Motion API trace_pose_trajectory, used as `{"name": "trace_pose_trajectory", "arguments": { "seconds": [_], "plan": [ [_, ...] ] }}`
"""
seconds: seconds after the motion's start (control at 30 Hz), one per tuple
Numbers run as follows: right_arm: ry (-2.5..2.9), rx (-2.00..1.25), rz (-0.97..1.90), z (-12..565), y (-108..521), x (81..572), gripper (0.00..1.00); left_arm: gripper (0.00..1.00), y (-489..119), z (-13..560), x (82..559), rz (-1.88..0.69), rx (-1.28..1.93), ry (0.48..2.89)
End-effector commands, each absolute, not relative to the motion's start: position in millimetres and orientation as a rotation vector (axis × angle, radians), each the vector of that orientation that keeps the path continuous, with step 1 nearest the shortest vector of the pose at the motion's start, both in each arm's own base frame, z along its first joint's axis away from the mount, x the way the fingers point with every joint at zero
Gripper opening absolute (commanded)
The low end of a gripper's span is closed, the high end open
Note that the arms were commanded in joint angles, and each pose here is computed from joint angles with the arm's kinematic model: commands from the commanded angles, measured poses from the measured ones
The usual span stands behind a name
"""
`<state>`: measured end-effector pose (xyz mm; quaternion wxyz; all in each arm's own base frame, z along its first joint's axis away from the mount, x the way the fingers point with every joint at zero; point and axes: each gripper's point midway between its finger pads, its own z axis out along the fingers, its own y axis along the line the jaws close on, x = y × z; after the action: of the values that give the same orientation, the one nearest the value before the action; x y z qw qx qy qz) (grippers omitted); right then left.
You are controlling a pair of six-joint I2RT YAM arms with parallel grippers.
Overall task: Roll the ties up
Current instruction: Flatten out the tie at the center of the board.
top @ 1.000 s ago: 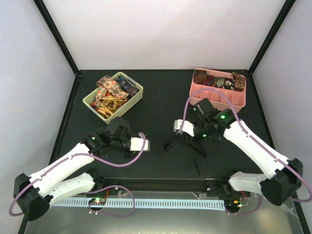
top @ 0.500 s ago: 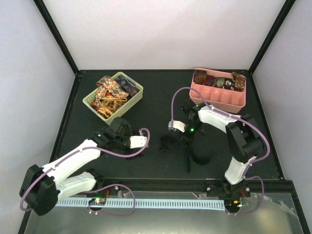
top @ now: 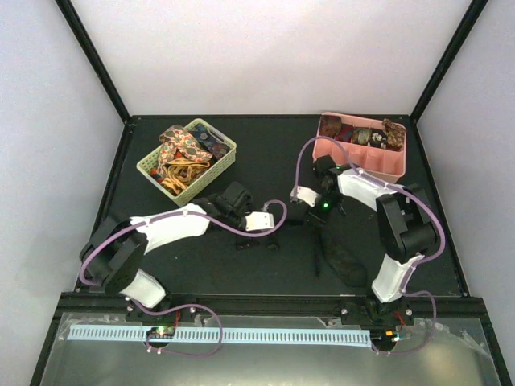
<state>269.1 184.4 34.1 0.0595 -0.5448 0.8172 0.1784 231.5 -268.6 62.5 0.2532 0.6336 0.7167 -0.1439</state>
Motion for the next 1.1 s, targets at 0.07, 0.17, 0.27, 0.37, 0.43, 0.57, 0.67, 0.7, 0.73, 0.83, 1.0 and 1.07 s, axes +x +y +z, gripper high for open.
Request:
{"name": "trace_pose_trajectory", "arguments": {
  "seconds": [0.07,0.17,0.27,0.37,0.43,0.57,0.67,0.7,0.73,0.83,1.0,1.07],
  "plan": [
    [2.454,-1.469,0.394,65.1,167.7,306.4,0.59,0.86,-283.0,46.4,248.7,-0.212,1.712,2.032],
    [2.458,-1.438,0.369,71.5,161.0,306.1,0.62,0.85,-286.4,37.3,250.4,-0.209,1.726,2.065],
    [2.474,-1.363,0.387,80.5,149.3,308.9,0.69,0.80,-289.0,31.1,250.8,-0.203,1.752,2.086],
    [2.469,-1.296,0.412,94.7,140.2,310.1,0.71,0.69,-287.2,25.5,249.6,-0.195,1.787,2.117],
    [2.443,-1.275,0.425,108.4,137.3,306.4,0.71,0.61,-281.0,21.1,247.0,-0.181,1.814,2.135],
    [2.409,-1.271,0.461,124.2,138.8,293.7,0.73,0.45,-256.4,16.9,239.1,-0.168,1.837,2.176],
    [2.384,-1.273,0.499,133.6,142.2,285.8,0.72,0.35,-232.0,24.0,236.7,-0.183,1.813,2.213],
    [2.380,-1.269,0.517,134.5,143.9,283.0,0.72,0.31,-224.4,28.1,235.2,-0.194,1.800,2.222],
    [2.371,-1.269,0.545,135.0,146.6,279.1,0.72,0.29,-215.7,31.6,233.7,-0.191,1.795,2.223],
    [2.374,-1.273,0.604,129.9,152.5,267.8,0.71,0.20,-186.0,36.6,231.6,-0.168,1.765,2.242],
    [2.381,-1.283,0.513,123.9,143.0,264.4,0.71,0.17,-148.8,46.2,234.6,-0.180,1.682,2.273],
    [2.381,-1.284,0.468,123.2,138.2,264.1,0.71,0.36,-159.1,58.9,230.2,-0.254,1.682,2.198]
  ]
}}
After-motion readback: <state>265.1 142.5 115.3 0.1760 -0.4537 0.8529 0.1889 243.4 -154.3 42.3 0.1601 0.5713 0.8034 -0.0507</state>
